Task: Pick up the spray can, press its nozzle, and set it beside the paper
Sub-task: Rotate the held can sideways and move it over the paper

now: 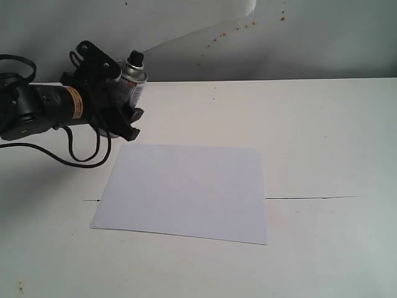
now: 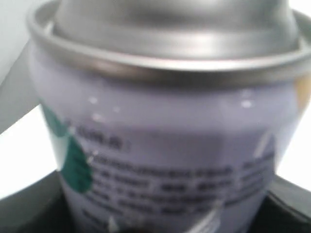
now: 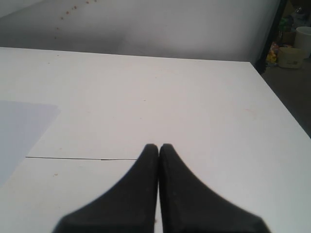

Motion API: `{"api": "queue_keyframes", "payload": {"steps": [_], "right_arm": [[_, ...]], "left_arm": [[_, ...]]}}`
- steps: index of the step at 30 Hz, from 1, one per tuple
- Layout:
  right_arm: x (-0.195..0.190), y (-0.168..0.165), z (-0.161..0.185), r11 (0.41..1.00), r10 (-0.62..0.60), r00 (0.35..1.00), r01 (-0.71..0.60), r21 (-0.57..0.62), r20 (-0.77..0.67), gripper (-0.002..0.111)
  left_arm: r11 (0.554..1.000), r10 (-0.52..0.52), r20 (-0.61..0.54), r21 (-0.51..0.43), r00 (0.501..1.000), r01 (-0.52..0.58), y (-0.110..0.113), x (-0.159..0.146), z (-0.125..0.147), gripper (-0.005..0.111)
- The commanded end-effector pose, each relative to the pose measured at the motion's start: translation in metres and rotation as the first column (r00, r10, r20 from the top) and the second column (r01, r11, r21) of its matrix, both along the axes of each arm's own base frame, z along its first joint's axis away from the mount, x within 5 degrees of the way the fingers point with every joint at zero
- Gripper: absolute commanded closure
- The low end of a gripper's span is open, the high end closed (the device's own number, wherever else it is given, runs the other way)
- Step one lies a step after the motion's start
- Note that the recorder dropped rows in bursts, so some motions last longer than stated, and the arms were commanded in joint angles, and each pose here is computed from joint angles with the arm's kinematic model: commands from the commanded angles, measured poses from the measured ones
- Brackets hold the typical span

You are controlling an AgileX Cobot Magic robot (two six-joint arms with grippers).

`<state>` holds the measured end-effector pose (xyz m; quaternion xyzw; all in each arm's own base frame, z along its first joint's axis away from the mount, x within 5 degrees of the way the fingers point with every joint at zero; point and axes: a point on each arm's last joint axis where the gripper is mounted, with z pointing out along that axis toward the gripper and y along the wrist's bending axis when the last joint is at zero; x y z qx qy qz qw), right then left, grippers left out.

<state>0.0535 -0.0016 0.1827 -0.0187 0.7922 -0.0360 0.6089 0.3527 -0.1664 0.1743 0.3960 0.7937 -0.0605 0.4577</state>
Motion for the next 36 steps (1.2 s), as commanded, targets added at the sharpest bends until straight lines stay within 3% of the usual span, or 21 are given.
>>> {"api": "queue_keyframes", "payload": {"steps": [1, 4, 15, 21, 31, 36], "right_arm": [[0.000, 0.000, 0.000, 1.000, -0.003, 1.000, 0.003, -0.008, 0.005, 0.108], [0.000, 0.000, 0.000, 1.000, -0.003, 1.000, 0.003, -0.008, 0.005, 0.108], [0.000, 0.000, 0.000, 1.000, -0.003, 1.000, 0.003, -0.008, 0.005, 0.108], [0.000, 0.000, 0.000, 1.000, -0.003, 1.000, 0.003, -0.008, 0.005, 0.108], [0.000, 0.000, 0.000, 1.000, -0.003, 1.000, 0.003, -0.008, 0.005, 0.108], [0.000, 0.000, 0.000, 1.000, -0.003, 1.000, 0.003, -0.008, 0.005, 0.108]], "left_arm": [[0.978, -0.051, 0.034, 0.204, 0.998, 0.043, 0.005, -0.004, 0.002, 0.107], [0.955, -0.071, 0.042, 0.292, 0.997, 0.056, 0.005, -0.006, 0.005, 0.107], [0.906, -0.223, 0.094, 0.387, 0.970, 0.170, -0.022, -0.025, 0.018, 0.107], [0.810, -0.258, 0.057, 0.556, 0.964, 0.184, -0.033, -0.038, 0.013, 0.107], [0.770, -0.304, -0.021, 0.583, 0.952, 0.259, -0.062, -0.067, 0.008, 0.107], [0.663, -0.443, -0.102, 0.631, 0.891, 0.402, -0.070, -0.080, 0.004, 0.107]]}}
